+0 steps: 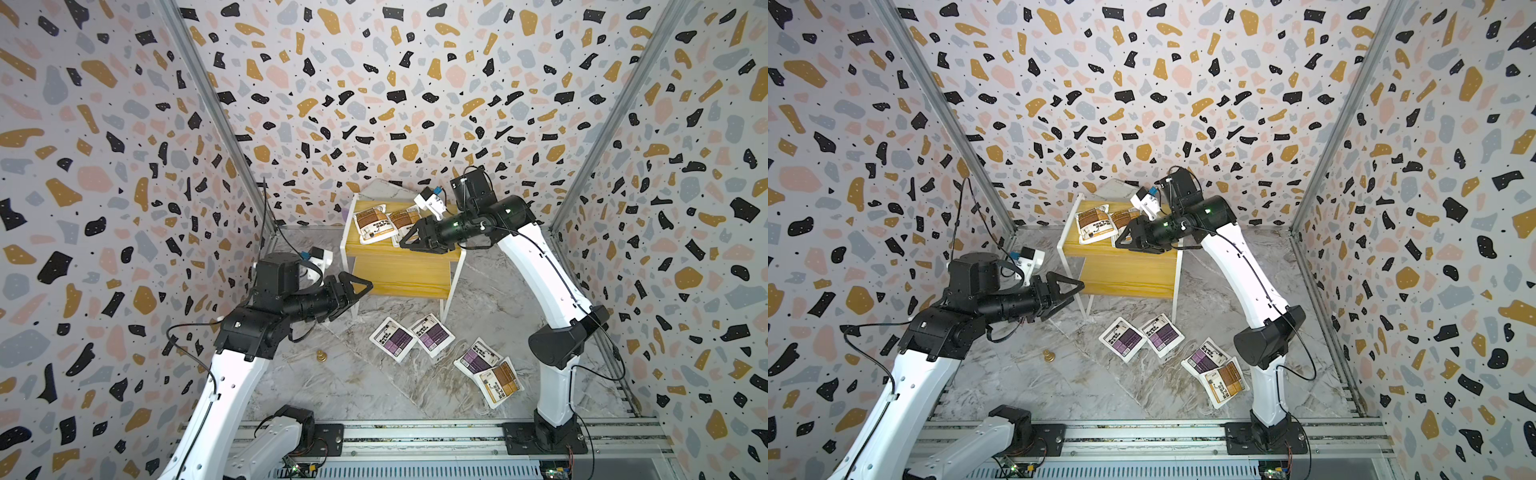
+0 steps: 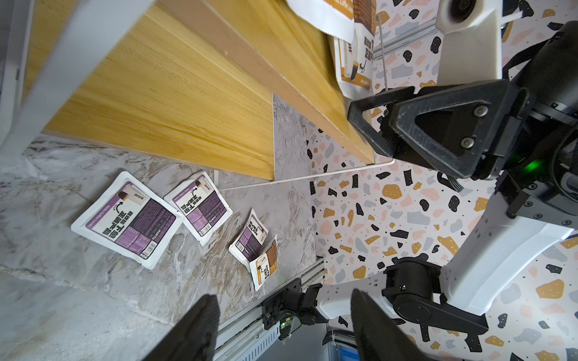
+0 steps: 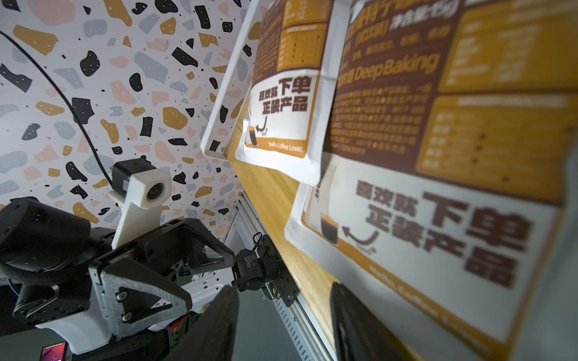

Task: Place the bagged coffee beans on the shelf by color
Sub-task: Place the bagged coffee beans on the shelf, then pick up the bagged coffee beans at the center of the board.

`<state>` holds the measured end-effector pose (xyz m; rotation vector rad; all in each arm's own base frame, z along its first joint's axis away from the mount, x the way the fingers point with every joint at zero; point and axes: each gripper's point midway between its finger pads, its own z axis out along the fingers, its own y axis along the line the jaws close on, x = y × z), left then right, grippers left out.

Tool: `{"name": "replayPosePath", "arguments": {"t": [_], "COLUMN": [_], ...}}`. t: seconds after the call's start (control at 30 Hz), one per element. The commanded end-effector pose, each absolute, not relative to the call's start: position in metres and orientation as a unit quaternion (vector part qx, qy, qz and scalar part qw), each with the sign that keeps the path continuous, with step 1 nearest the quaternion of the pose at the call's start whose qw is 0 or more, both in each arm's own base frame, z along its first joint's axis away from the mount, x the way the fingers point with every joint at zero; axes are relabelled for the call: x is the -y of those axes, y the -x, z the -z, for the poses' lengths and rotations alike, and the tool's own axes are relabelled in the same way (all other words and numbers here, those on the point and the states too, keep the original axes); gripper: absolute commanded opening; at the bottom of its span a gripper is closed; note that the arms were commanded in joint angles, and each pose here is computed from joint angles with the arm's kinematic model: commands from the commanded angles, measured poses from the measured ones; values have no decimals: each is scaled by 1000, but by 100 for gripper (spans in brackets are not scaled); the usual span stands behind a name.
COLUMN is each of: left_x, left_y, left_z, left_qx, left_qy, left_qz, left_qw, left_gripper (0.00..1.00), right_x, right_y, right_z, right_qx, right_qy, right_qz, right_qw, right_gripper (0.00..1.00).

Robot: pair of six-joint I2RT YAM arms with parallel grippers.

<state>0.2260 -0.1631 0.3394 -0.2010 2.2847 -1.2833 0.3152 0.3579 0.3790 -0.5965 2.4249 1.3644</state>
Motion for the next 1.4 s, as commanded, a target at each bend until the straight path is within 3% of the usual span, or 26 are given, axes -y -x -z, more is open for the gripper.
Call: {"name": "replayPosePath", "arguments": {"t": [0.0,0.23,0.47,0.6,0.8,1.0,1.13,1.27,1.37], "left_x": [163,172,214,235,263,272,267,263,262], "left_y": [-227,-232,-220,-210,-186,-171,-168,-167,-165], "left_z": [-352,-355,-332,-311,-264,-224,-219,-218,-218], "left_qx": [-834,-830,-849,-850,-857,-865,-868,-872,-873], "left_qy": [56,45,-16,-44,-85,-99,-104,-112,-119], "left_qz": [475,486,465,462,456,450,441,430,426], "left_qw": [274,271,250,247,225,199,203,206,206], "left_gripper": [71,72,74,75,79,86,90,99,100], "right_x": [-348,-310,-230,-182,-139,-104,-94,-92,-93], "right_y": [-295,-257,-233,-219,-186,-154,-133,-120,-113], "right_z": [-409,-429,-398,-348,-237,-159,-125,-100,-84], "right_qx": [-830,-835,-876,-913,-960,-978,-975,-963,-955], "right_qy": [220,217,119,43,-41,-109,-155,-208,-240], "right_qz": [-485,-469,-427,-371,-274,-175,-151,-156,-162], "right_qw": [169,190,189,161,52,-28,-57,-64,-73], "right_gripper": [53,54,55,57,65,79,99,99,99]}}
